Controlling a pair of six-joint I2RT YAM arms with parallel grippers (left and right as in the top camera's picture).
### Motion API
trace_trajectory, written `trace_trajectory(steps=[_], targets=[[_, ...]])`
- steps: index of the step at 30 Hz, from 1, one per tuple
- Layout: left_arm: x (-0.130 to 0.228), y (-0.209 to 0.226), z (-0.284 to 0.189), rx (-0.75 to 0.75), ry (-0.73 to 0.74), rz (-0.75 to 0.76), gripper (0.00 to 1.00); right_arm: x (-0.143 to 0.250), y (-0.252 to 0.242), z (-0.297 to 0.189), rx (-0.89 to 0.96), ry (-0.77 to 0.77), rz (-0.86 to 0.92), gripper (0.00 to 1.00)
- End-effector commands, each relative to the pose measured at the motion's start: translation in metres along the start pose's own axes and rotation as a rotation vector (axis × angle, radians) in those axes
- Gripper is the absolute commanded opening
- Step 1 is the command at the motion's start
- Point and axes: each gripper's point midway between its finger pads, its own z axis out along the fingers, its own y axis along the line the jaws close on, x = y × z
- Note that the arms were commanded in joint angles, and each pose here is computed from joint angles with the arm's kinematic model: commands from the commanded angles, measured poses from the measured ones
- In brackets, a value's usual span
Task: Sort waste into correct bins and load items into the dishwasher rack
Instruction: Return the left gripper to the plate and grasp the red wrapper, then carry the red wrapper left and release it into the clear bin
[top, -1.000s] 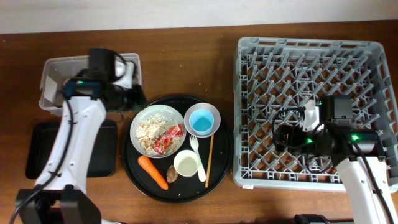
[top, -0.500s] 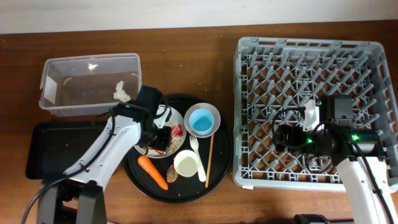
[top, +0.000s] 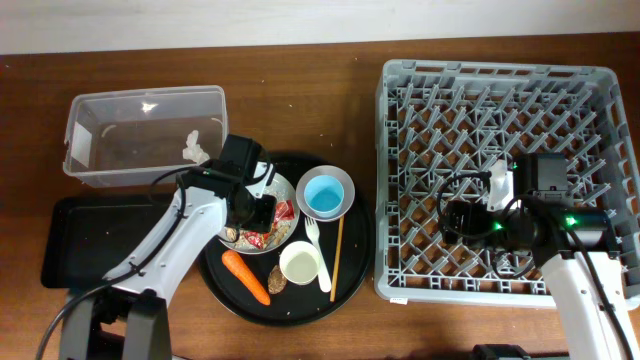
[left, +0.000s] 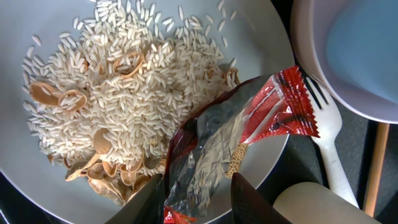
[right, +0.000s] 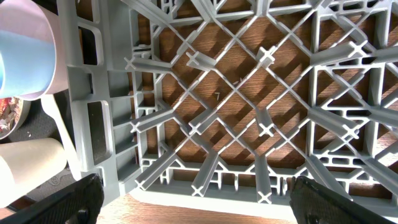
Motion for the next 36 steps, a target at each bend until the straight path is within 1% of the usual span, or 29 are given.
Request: trace_trajectory(steps=[1,4,5,7,11,14,18,21,23,25,27,30,31,32,33,34,36], targets=[[0.008,0.001,0.002,-0.01,0.004,0.009,0.27,-0.006,0.001,-0.005,0.009,-0.023,-0.018,0.98],[0.007,0.001,0.002,-0.01,0.002,0.009,0.16,-0.006,0.001,-0.005,0.009,-0.023,-0.018,0.98],[0.007,0.001,0.002,-0.01,0.001,0.009,0.09,-0.006,0.001,-0.005,0.009,-0.023,-0.018,0.98],[0.006,0.001,0.002,-0.01,-0.002,0.01,0.01,-0.006,0.001,-0.005,0.009,-0.022,-0.018,0.98],[-0.012,0.0,-0.013,-0.008,-0.053,0.01,0.0,-0.005,0.001,-0.005,0.009,-0.02,-0.018,0.98],[-0.04,0.006,-0.05,-0.035,-0.153,-0.001,0.0,-0.005,0.001,-0.005,0.009,-0.019,-0.018,0.98],[-0.081,0.038,-0.11,-0.168,-0.329,-0.054,0.0,-0.005,-0.001,-0.005,0.017,-0.02,-0.018,0.98],[-0.104,0.067,-0.137,-0.238,-0.438,-0.116,0.02,-0.005,-0.001,-0.005,0.017,-0.02,-0.018,0.98],[-0.113,0.087,-0.143,-0.257,-0.486,-0.16,0.04,-0.005,-0.001,-0.005,0.017,-0.02,-0.017,0.98],[-0.119,0.114,-0.144,-0.284,-0.513,-0.218,0.04,-0.005,0.0,-0.005,0.017,-0.019,-0.018,0.98],[-0.121,0.133,-0.139,-0.301,-0.515,-0.254,0.04,-0.005,0.0,-0.005,0.016,-0.019,-0.018,0.98],[-0.12,0.157,-0.116,-0.318,-0.468,-0.298,0.04,-0.005,0.0,-0.005,0.016,-0.019,-0.018,0.98],[-0.12,0.161,-0.109,-0.32,-0.453,-0.304,0.12,-0.005,0.0,-0.005,0.016,-0.019,-0.018,0.98],[-0.119,0.164,-0.099,-0.316,-0.432,-0.309,0.38,-0.005,0.0,-0.005,0.016,-0.019,-0.017,0.98],[-0.12,0.164,-0.095,-0.309,-0.425,-0.308,0.51,-0.005,0.0,-0.005,0.016,-0.019,-0.018,0.98],[-0.121,0.163,-0.093,-0.302,-0.426,-0.307,0.6,-0.005,0.0,-0.005,0.016,-0.019,-0.018,0.98],[-0.125,0.164,-0.097,-0.305,-0.446,-0.305,0.72,-0.005,0.0,-0.005,0.016,-0.019,-0.018,0.98]])
